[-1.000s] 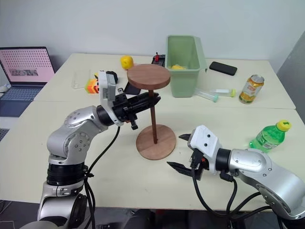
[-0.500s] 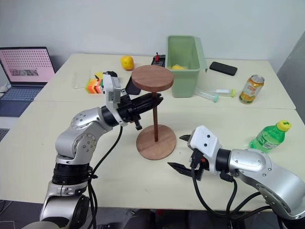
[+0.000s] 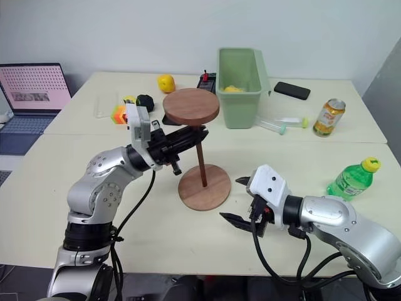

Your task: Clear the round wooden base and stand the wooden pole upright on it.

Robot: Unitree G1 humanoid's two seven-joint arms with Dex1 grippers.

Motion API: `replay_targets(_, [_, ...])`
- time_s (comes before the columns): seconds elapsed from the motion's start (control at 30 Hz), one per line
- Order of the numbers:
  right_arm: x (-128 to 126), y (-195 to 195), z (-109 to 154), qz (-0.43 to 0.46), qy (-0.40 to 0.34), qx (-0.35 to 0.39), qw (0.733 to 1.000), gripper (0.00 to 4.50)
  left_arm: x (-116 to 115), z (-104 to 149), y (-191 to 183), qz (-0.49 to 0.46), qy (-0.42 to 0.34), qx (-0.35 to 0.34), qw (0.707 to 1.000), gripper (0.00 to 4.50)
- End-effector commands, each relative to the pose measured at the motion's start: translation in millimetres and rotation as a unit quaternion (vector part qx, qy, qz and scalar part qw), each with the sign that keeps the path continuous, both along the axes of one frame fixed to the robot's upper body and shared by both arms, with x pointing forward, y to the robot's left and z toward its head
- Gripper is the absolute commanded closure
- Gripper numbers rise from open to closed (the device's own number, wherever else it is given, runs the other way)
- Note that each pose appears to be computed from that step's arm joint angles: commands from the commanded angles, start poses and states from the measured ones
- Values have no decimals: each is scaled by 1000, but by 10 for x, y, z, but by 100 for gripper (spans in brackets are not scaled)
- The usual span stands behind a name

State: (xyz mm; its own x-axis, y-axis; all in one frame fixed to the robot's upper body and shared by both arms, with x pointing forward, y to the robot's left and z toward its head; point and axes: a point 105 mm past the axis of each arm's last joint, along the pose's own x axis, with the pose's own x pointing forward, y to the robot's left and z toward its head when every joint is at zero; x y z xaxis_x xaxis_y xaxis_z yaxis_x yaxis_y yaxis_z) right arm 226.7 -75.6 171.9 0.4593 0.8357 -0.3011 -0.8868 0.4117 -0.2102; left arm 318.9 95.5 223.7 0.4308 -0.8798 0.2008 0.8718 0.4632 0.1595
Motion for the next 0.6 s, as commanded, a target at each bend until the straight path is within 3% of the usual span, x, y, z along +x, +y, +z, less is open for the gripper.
replay_targets(0.03, [-17,32,108,1,-24,11,1000,0,71,-305,115,33,45,37,998,425])
replay_targets(0.33, [4,40,103,-9,-23,17,1000,0,122,-514,219,53,61,66,995,425])
replay_targets(0.6, [3,43,105,-10,-21,21,999,0,112,-517,216,50,68,69,994,425])
